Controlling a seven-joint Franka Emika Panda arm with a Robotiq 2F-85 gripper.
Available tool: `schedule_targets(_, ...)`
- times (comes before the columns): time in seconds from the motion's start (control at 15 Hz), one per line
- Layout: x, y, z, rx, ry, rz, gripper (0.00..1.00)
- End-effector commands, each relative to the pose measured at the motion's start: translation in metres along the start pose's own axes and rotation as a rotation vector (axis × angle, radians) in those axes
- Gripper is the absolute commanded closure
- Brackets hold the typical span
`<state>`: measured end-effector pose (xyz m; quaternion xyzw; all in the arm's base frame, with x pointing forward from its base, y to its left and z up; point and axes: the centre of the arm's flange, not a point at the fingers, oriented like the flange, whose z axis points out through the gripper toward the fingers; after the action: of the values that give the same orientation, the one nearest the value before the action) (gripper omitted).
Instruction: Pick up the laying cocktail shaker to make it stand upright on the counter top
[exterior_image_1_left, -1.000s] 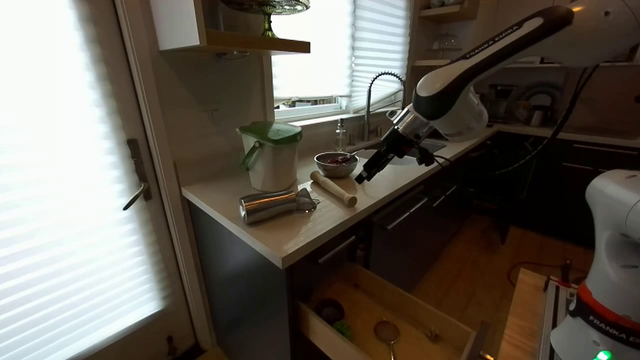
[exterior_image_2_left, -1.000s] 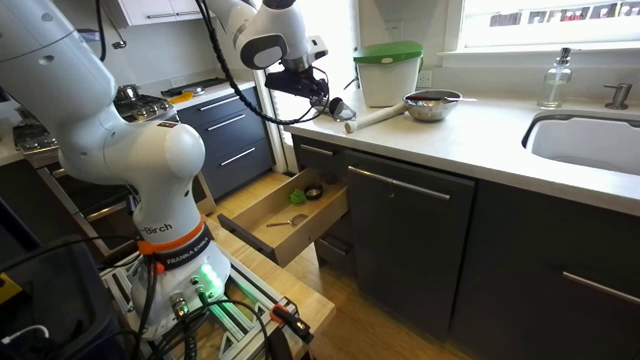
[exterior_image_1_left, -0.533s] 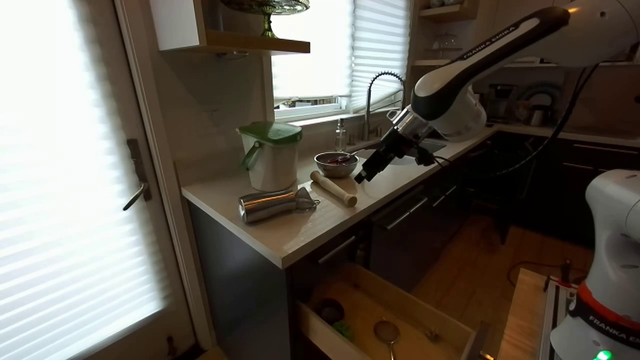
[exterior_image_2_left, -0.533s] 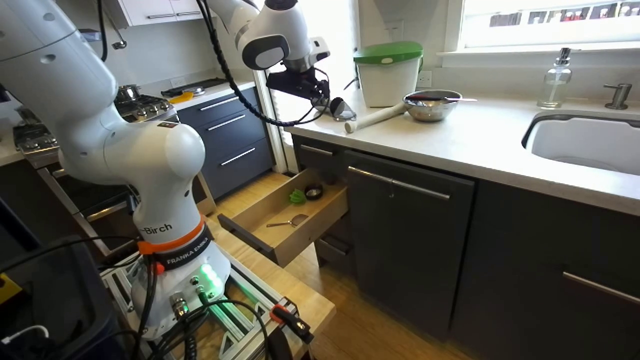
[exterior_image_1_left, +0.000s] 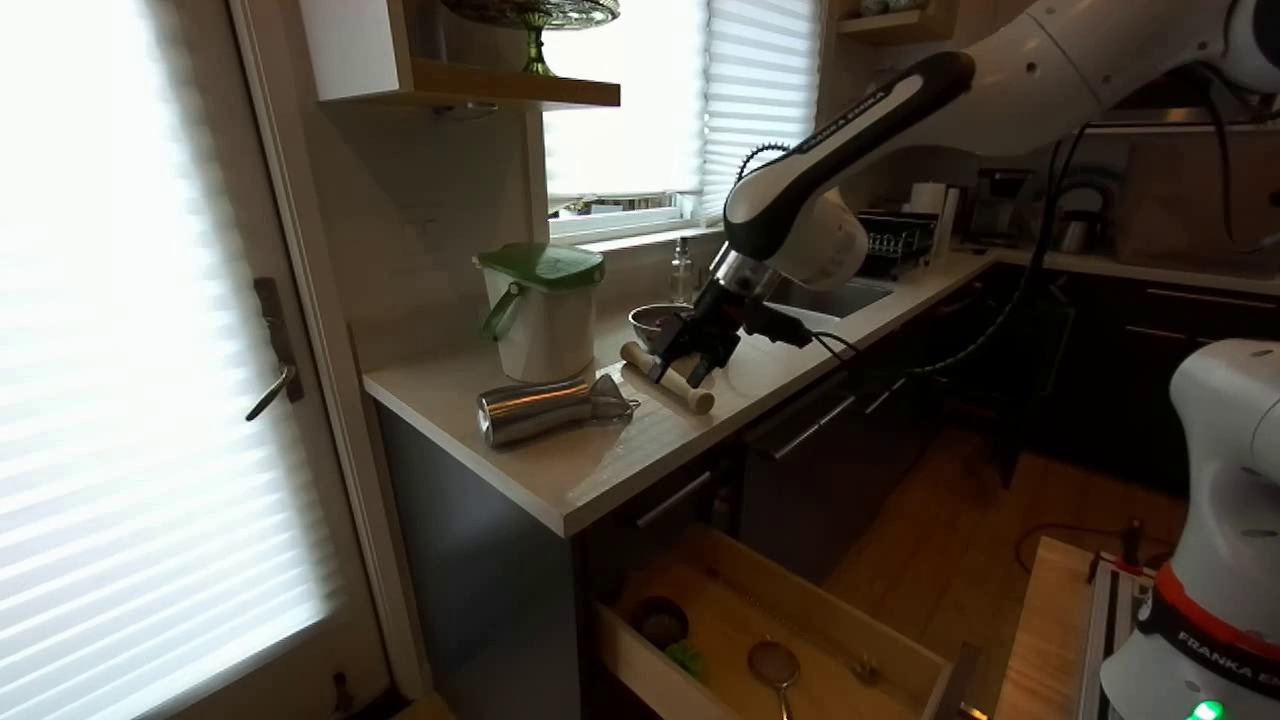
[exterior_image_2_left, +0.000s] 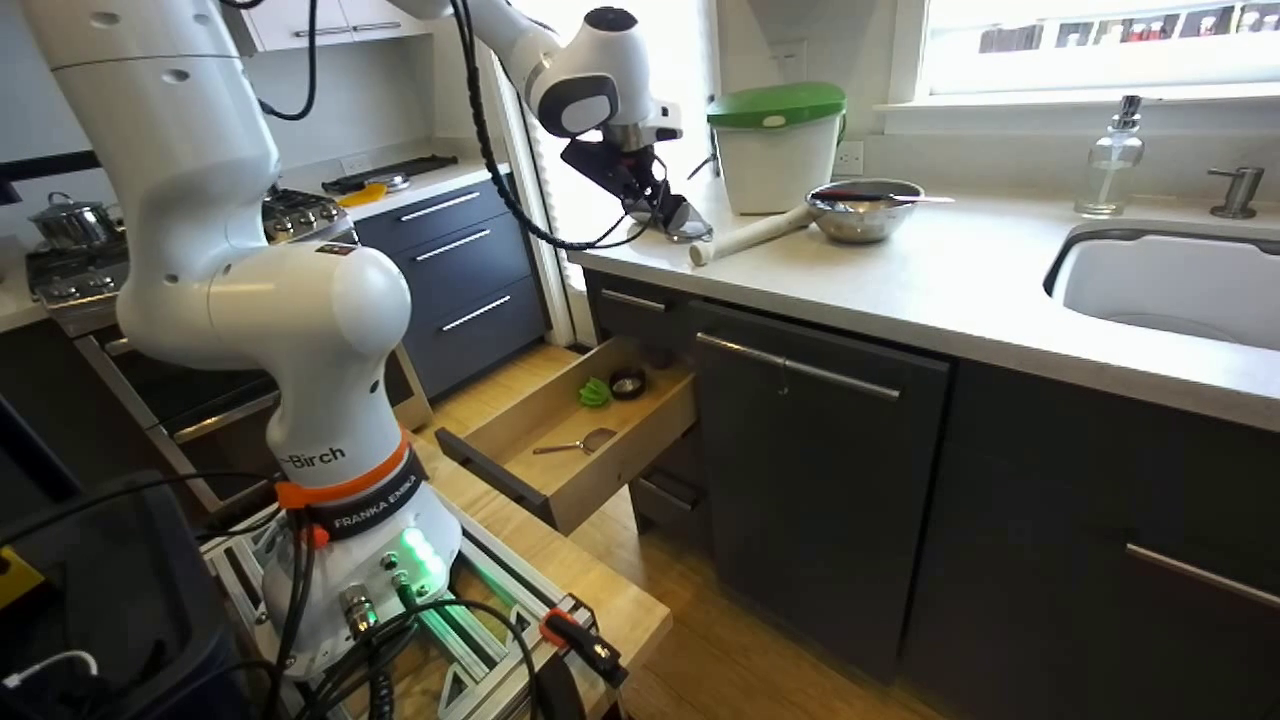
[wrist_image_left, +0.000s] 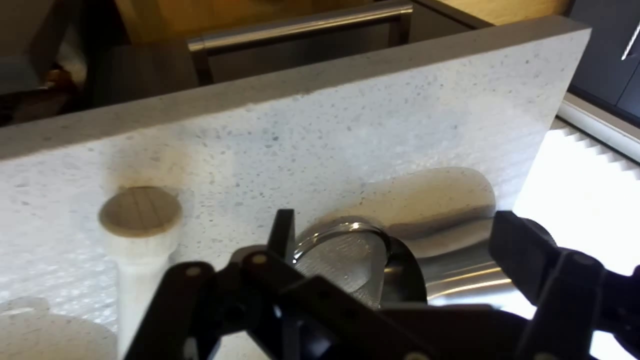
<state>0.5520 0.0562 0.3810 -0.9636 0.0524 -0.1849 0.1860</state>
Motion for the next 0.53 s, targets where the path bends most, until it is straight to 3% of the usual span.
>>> schedule_targets(0.0, 0.082, -0.026, 0.027, 0.065, -0.118, -0.007, 0.0)
schedule_targets(0.13, 0.105, -0.042, 0.027, 0.122, -0.168, -0.075, 0.0)
schedule_targets(0.2, 0.12, -0.044, 0.024, 0.097, -0.167, -0.097, 0.0)
schedule_targets(0.33, 0.14, -0.044, 0.026, 0.087, -0.109, -0.114, 0.0)
schedule_targets(0.4, 0.099, -0.048, 0.01, 0.103, -0.123, -0.095, 0.0)
schedule_targets(0.47, 0.112, -0.048, 0.011, 0.106, -0.109, -0.103, 0.0)
